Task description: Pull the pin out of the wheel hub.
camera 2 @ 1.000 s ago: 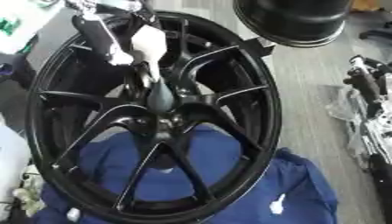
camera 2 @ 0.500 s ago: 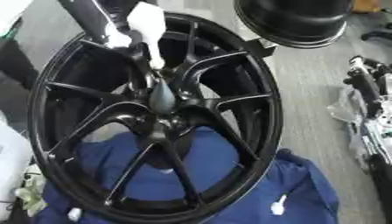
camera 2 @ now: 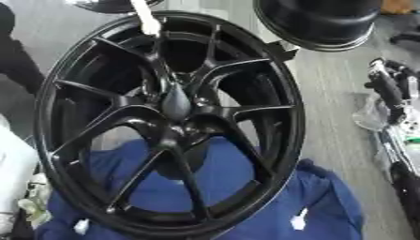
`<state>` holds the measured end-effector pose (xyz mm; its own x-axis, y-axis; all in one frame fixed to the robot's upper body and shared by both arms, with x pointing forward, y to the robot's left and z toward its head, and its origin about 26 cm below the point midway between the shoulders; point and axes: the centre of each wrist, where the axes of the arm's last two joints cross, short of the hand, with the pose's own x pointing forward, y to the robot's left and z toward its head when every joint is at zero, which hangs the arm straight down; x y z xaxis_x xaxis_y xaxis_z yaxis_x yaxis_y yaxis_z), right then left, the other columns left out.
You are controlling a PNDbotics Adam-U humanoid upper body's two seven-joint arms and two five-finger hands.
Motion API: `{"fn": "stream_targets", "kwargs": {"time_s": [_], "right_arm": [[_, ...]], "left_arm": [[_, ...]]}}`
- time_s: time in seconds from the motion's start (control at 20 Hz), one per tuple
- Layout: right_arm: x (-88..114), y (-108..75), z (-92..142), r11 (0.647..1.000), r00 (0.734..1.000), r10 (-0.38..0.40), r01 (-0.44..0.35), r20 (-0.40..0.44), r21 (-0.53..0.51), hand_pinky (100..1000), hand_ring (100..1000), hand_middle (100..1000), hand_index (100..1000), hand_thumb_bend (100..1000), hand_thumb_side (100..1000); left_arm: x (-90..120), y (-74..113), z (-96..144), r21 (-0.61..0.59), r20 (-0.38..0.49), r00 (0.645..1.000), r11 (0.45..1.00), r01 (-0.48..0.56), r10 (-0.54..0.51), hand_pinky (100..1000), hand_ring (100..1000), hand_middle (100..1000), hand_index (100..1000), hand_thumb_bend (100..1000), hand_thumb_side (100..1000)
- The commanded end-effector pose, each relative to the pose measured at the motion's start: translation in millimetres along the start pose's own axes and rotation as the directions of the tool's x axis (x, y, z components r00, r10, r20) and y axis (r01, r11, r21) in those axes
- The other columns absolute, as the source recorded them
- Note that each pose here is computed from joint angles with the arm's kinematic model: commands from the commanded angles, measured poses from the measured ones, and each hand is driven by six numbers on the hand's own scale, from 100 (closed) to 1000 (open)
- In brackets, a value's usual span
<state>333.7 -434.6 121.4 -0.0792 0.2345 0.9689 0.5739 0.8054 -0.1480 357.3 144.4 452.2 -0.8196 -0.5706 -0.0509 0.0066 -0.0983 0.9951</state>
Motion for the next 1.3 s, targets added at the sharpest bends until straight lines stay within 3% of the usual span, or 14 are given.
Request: {"fn": "stream_targets", "kwargs": {"time_s": [0.05, 0.2, 0.35, 0.65, 0.7, 0.75, 0.8, 0.85, 0.9, 0.95, 1.0, 1.1, 1.15, 1.3], "right_arm": [[13.1, -17.1, -7.7, 0.999, 0.999, 0.032, -0.03, 0.042, -0.037, 808, 596, 547, 802, 100, 529], [13.1, -21.4, -7.6, 0.998, 0.998, 0.036, -0.033, 0.045, -0.054, 808, 596, 546, 803, 100, 528], [13.6, -23.9, -7.5, 0.997, 0.998, 0.034, -0.031, 0.049, -0.07, 808, 595, 546, 803, 100, 529], [16.1, -22.1, -7.4, 0.996, 0.998, 0.016, -0.011, 0.057, -0.084, 807, 595, 545, 803, 100, 532], [16.4, -21.6, -7.4, 0.997, 0.998, 0.014, -0.009, 0.058, -0.083, 807, 595, 546, 803, 100, 530], [16.9, -21.2, -7.6, 0.997, 0.998, 0.013, -0.009, 0.059, -0.082, 808, 595, 546, 803, 100, 528], [17.3, -20.9, -7.6, 0.997, 0.998, 0.013, -0.008, 0.061, -0.081, 808, 595, 546, 803, 100, 528], [17.5, -20.9, -7.7, 0.997, 0.998, 0.013, -0.008, 0.061, -0.082, 807, 595, 545, 803, 100, 527], [17.6, -20.7, -7.8, 0.997, 0.998, 0.012, -0.007, 0.061, -0.082, 807, 595, 545, 803, 100, 527], [17.6, -20.3, -7.7, 0.997, 0.998, 0.01, -0.005, 0.061, -0.081, 807, 595, 545, 803, 100, 528], [17.6, -20.0, -7.6, 0.997, 0.998, 0.009, -0.004, 0.061, -0.08, 807, 595, 545, 803, 100, 528], [17.7, -19.5, -7.6, 0.997, 0.998, 0.007, -0.003, 0.061, -0.079, 807, 594, 545, 803, 100, 527], [17.7, -19.5, -7.6, 0.997, 0.998, 0.007, -0.002, 0.061, -0.079, 807, 595, 546, 803, 100, 527], [17.6, -19.8, -7.7, 0.997, 0.998, 0.006, -0.001, 0.062, -0.081, 807, 595, 546, 803, 100, 526]], "left_arm": [[2.4, 18.2, 65.1, 0.137, -0.036, 0.999, 0.991, -0.005, 0.01, 691, 493, 331, 221, 100, 249], [-5.0, 3.7, 117.3, 0.24, -0.099, 0.992, 0.969, -0.054, 0.08, 689, 489, 328, 216, 100, 260], [-20.9, -20.9, 159.1, 0.329, -0.218, 0.959, 0.939, -0.103, 0.181, 687, 487, 327, 214, 100, 265], [-45.9, -84.1, 190.0, 0.381, -0.401, 0.859, 0.911, -0.159, 0.317, 700, 512, 369, 261, 100, 257], [-50.3, -93.5, 191.9, 0.388, -0.423, 0.841, 0.906, -0.17, 0.339, 720, 540, 413, 322, 100, 261], [-55.8, -102.9, 194.1, 0.392, -0.449, 0.819, 0.902, -0.178, 0.357, 769, 607, 497, 449, 100, 260], [-60.3, -110.7, 195.6, 0.391, -0.468, 0.802, 0.901, -0.189, 0.371, 812, 688, 585, 596, 100, 258], [-64.0, -117.6, 196.9, 0.374, -0.491, 0.79, 0.908, -0.188, 0.366, 878, 799, 731, 772, 100, 197], [-67.5, -123.5, 198.2, 0.352, -0.516, 0.782, 0.919, -0.179, 0.35, 901, 823, 759, 806, 100, 295], [-71.2, -128.7, 199.6, 0.333, -0.543, 0.771, 0.928, -0.165, 0.332, 914, 835, 771, 825, 100, 456], [-74.7, -133.4, 201.0, 0.316, -0.571, 0.759, 0.937, -0.149, 0.314, 932, 848, 785, 851, 100, 703], [-80.8, -142.3, 202.6, 0.287, -0.616, 0.734, 0.949, -0.128, 0.285, 939, 853, 788, 861, 100, 899], [-83.6, -146.4, 203.1, 0.279, -0.631, 0.723, 0.952, -0.128, 0.282, 943, 855, 790, 866, 101, 969], [-88.5, -153.8, 203.7, 0.267, -0.649, 0.707, 0.954, -0.135, 0.282, 947, 858, 791, 869, 100, 1000]]}}
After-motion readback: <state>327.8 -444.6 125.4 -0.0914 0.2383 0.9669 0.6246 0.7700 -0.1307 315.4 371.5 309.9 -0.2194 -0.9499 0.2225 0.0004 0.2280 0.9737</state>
